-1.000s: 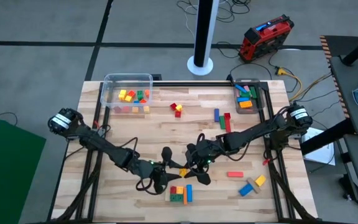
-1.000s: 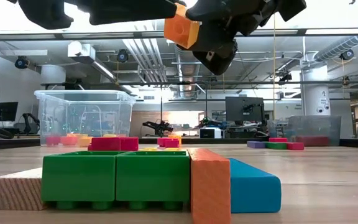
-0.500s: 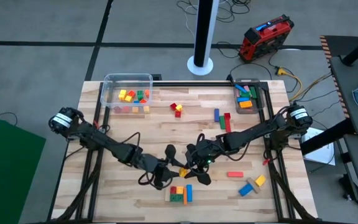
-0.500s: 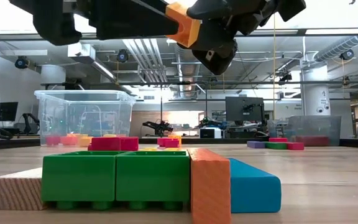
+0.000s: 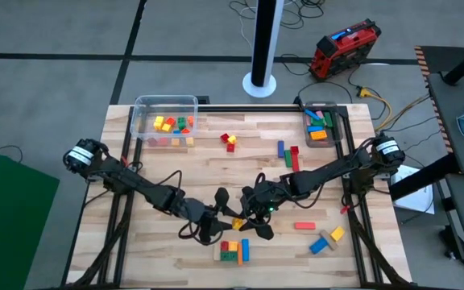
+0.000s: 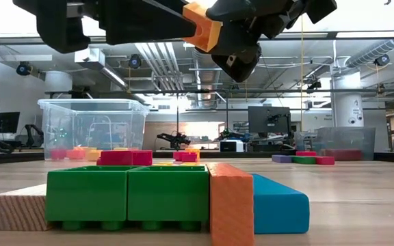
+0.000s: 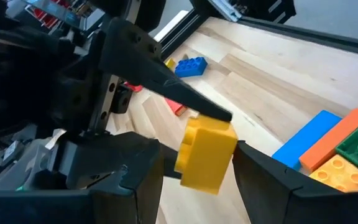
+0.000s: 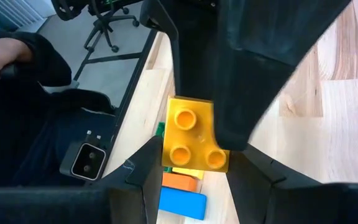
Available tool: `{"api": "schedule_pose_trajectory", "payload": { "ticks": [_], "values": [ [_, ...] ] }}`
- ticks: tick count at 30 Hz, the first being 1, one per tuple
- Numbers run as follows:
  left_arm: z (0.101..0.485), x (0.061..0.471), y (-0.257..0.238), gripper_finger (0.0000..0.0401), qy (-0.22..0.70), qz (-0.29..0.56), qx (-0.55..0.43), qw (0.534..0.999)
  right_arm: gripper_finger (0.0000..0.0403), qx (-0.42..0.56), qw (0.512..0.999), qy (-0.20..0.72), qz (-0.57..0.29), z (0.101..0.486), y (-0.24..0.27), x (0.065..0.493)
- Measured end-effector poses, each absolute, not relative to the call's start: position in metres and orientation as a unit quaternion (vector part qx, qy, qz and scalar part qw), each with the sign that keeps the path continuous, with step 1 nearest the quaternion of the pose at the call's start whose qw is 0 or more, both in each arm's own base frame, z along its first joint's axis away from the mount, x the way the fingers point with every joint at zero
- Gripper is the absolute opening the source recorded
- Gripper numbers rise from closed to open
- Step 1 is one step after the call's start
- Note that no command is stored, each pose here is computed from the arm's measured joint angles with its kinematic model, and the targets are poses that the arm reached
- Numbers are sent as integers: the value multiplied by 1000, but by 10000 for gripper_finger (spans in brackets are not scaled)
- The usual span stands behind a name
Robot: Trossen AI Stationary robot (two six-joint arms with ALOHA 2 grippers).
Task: Sort blocks by size
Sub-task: Put the yellow square game piece into the transparent bin
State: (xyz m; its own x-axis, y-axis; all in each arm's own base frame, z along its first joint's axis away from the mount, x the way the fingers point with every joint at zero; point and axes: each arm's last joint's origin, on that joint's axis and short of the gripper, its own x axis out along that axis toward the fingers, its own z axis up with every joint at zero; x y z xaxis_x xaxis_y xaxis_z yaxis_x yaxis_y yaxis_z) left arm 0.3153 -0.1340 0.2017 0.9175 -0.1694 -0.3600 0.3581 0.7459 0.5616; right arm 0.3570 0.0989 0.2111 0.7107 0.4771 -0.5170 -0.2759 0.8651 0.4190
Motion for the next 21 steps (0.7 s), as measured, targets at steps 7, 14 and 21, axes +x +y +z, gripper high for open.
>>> {"api": "schedule_pose_trajectory", "payload": {
  "ticks": [7,14,21],
  "values": [
    [202,316,-134,161,139,-144,329,923,137,157,911,319,206,211,99,357],
    [202,316,-133,126,140,-143,329,923,137,157,912,319,206,211,99,357],
    [203,316,-133,92,139,-143,332,922,137,158,911,319,206,211,99,357]
  ]
}}
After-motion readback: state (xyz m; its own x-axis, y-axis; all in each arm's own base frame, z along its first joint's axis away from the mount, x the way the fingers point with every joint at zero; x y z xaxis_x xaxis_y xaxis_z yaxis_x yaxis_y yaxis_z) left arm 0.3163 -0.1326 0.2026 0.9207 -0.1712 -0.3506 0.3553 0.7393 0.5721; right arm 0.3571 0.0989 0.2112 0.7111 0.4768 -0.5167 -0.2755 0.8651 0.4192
